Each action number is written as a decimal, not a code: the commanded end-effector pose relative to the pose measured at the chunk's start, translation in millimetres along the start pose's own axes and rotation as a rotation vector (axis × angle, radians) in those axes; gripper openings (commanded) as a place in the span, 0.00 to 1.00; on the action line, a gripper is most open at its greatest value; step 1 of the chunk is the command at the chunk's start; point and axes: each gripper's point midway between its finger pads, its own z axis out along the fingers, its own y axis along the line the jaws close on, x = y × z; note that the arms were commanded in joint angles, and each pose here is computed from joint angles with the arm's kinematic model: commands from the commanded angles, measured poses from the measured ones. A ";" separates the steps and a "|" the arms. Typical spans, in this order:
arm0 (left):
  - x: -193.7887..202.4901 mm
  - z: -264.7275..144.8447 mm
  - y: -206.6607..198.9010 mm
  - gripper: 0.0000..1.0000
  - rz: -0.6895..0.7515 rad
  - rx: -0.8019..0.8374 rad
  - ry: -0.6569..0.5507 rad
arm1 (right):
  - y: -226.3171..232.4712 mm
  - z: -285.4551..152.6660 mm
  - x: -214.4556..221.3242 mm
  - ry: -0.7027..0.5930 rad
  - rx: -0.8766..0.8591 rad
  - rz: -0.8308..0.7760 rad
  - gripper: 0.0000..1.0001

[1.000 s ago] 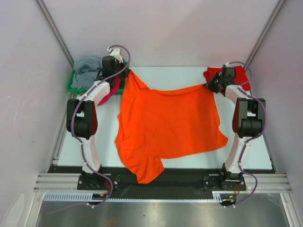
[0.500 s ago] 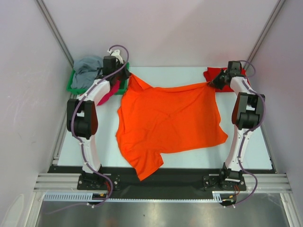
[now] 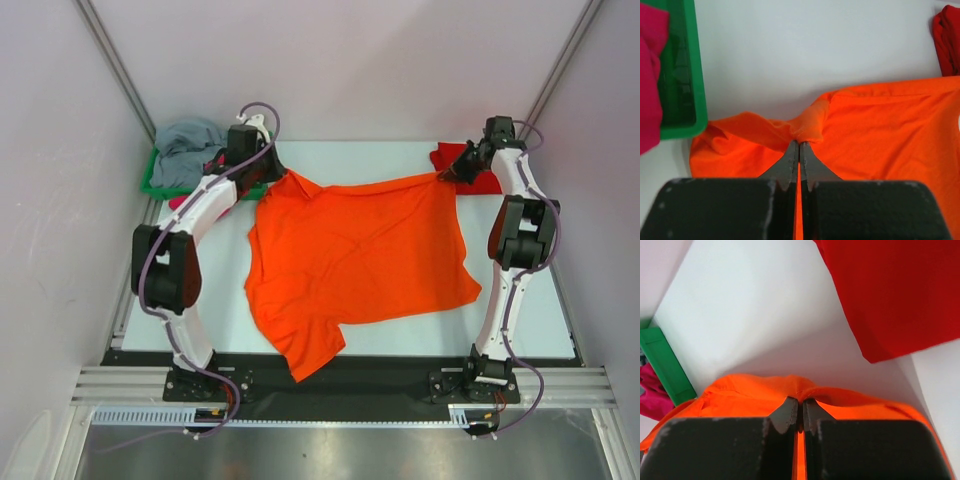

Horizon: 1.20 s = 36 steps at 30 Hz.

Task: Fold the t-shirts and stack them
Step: Fold the tshirt

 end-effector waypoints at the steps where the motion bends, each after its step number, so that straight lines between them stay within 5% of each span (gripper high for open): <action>1: -1.4 -32.0 -0.2 0.00 -0.050 -0.046 -0.026 | -14.6 -5.4 17.5 0.094 0.046 0.023 0.00; 16: 43.7 -81.6 8.9 0.00 -0.051 -0.076 0.051 | -47.6 -27.3 39.0 0.193 0.167 0.042 0.00; 36: 97.4 -96.4 18.3 0.00 -0.065 -0.071 0.173 | -85.3 -27.5 46.2 0.247 0.266 -0.001 0.00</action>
